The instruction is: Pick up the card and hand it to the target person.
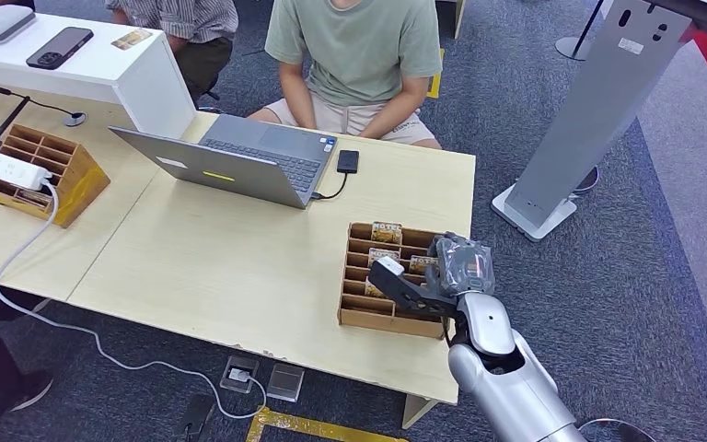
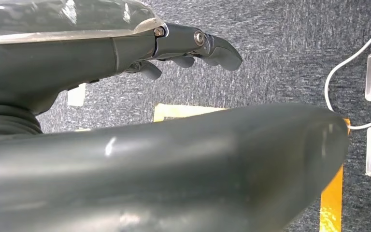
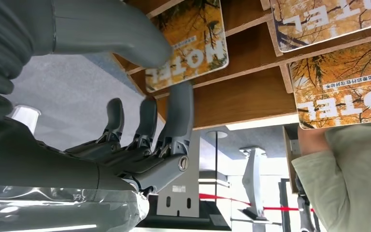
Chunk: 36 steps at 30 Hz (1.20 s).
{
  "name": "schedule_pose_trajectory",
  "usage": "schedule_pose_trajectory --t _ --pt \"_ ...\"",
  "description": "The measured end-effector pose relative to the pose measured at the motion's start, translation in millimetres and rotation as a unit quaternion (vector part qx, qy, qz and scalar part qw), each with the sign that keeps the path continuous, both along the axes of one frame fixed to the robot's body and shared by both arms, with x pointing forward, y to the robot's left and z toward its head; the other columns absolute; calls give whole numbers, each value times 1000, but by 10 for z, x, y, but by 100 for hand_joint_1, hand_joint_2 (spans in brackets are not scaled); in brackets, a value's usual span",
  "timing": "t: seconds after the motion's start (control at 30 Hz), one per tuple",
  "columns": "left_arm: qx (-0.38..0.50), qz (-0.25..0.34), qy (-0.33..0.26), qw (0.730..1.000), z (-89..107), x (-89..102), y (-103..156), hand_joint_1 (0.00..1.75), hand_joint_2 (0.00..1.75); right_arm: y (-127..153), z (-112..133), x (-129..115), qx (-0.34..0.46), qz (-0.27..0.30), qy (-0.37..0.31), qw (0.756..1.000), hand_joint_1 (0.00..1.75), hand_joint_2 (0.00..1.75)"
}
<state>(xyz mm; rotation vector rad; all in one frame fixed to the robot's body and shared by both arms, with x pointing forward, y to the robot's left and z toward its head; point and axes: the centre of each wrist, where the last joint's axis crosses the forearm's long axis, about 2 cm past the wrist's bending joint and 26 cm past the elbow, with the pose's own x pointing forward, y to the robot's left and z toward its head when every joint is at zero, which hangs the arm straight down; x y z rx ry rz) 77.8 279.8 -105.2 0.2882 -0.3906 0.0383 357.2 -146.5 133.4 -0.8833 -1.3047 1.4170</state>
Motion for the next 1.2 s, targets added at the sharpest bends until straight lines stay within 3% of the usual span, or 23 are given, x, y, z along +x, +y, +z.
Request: schedule_pose_trajectory --t 0.27,1.2 --pt "1 0 1 1000 0 0 0 0 0 15 -7 -6 -4 3 -4 1000 123 175" --pt "-1 -1 -1 1000 0 0 -1 0 0 30 -16 -21 -10 -3 -10 1000 139 175"
